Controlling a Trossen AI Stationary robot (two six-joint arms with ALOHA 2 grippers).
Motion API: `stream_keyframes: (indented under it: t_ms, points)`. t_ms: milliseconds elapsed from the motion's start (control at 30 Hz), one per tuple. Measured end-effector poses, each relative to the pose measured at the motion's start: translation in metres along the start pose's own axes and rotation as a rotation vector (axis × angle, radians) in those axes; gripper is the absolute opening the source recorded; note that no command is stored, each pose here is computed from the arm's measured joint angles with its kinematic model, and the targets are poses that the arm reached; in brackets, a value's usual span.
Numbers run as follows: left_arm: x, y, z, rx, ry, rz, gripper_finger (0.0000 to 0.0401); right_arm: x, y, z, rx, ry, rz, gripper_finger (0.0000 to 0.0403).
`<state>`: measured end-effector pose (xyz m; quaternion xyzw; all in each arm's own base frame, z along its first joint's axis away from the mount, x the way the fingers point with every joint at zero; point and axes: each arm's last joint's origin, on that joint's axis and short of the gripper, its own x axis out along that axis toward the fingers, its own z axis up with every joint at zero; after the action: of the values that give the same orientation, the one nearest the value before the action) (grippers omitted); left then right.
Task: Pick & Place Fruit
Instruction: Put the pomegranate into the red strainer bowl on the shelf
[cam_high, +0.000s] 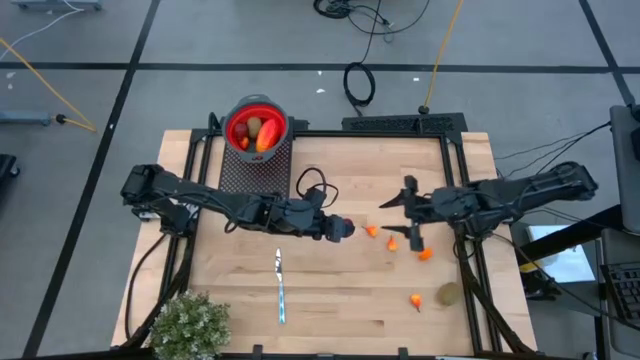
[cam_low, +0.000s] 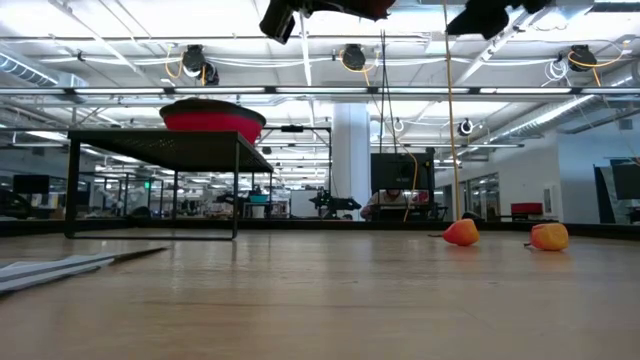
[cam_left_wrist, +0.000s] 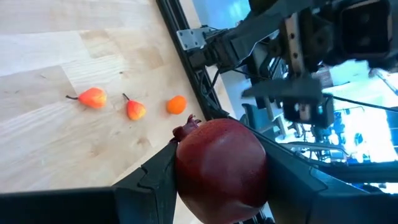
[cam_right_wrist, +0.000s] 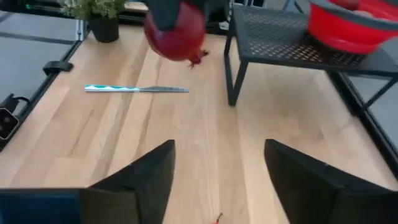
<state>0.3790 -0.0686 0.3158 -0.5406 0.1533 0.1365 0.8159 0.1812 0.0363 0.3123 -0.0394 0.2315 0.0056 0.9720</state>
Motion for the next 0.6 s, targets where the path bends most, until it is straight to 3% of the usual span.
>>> stream_keyframes:
  t_ms: [367,467,600]
  points:
    - [0.0,-0.002,0.001,-0.008,-0.008,-0.025,0.0186,-0.046,-0.01,-0.026,0.04,-0.128,0.014,0.007]
    - [0.0,-0.004,0.001,-0.006,-0.012,-0.039,0.0186,-0.057,-0.011,-0.035,0.046,-0.174,0.081,0.0024]
    - [0.0,-0.004,0.004,-0.01,-0.02,-0.042,0.0186,-0.072,-0.012,-0.044,0.054,-0.236,0.177,0.0008]
